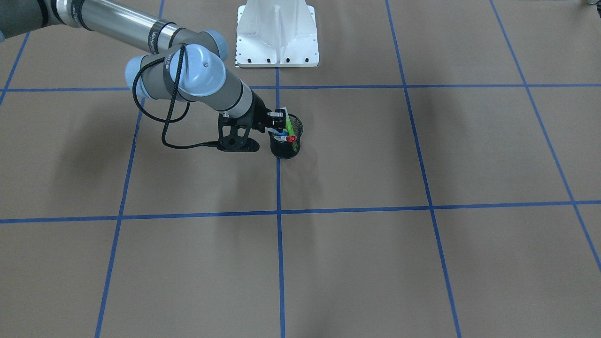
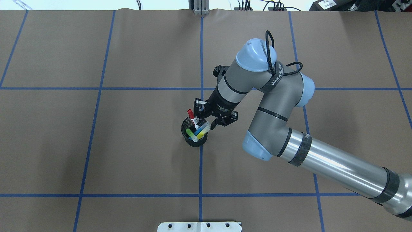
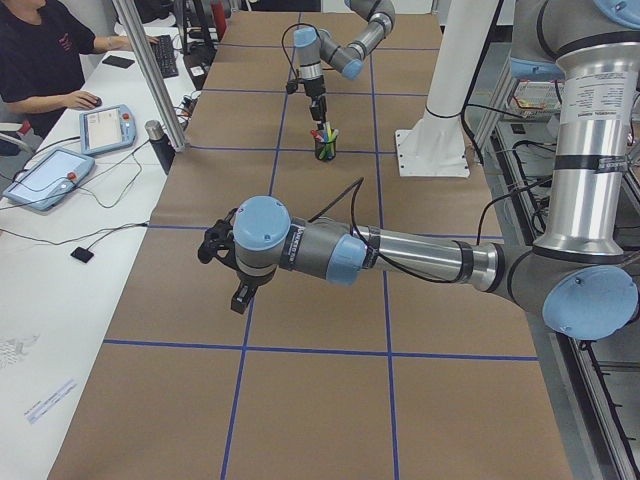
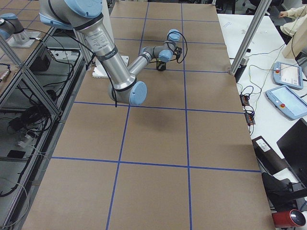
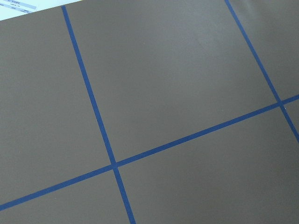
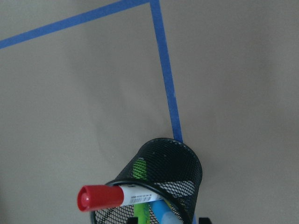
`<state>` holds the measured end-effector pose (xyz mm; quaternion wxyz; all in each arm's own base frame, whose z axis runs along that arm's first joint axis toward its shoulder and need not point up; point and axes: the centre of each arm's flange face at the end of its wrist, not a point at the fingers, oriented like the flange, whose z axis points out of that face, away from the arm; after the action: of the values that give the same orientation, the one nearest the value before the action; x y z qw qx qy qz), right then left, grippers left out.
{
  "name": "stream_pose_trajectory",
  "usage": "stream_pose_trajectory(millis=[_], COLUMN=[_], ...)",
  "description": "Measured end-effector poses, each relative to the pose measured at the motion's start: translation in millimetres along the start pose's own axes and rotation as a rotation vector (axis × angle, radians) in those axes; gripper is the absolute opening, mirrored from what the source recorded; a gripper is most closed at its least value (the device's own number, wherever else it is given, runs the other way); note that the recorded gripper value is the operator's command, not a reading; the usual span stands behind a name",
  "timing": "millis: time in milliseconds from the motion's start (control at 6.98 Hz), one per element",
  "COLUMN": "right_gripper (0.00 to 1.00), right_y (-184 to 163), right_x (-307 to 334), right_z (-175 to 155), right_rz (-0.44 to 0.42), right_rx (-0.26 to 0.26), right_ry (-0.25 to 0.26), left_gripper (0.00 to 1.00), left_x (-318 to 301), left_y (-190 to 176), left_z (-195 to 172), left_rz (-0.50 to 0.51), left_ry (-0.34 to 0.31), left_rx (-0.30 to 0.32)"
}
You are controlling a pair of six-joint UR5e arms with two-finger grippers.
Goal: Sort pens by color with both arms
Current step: 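Lower the right gripper into the cup and close on the blue marker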
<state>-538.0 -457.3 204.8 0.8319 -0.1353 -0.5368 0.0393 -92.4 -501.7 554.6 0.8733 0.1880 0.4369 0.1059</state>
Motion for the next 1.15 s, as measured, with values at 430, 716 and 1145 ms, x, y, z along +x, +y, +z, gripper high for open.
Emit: stream_pose_trajectory(millis=[430, 716, 1145], right_gripper=[0.5, 0.5, 0.51], right_y=[2.4, 3.1, -1.2], right_x=[0.6, -1.7, -2.8], right_z=[1.2, 0.0, -5.5], right_rz=[0.014, 0.013, 0.014], right_rx=[-0.001, -0.001, 0.01], right_ry=[-0.019, -0.023, -0.028], left_gripper=[0.99, 0.99, 0.99], left_x=[-0.3, -0.6, -0.3], left_y=[1.1, 2.1, 2.8], left_z=[0.4, 0.1, -0.4], left_rz=[-0.001, -0.002, -0.002], left_ry=[0.0, 0.0, 0.0], left_rx=[-0.001, -0.001, 0.0])
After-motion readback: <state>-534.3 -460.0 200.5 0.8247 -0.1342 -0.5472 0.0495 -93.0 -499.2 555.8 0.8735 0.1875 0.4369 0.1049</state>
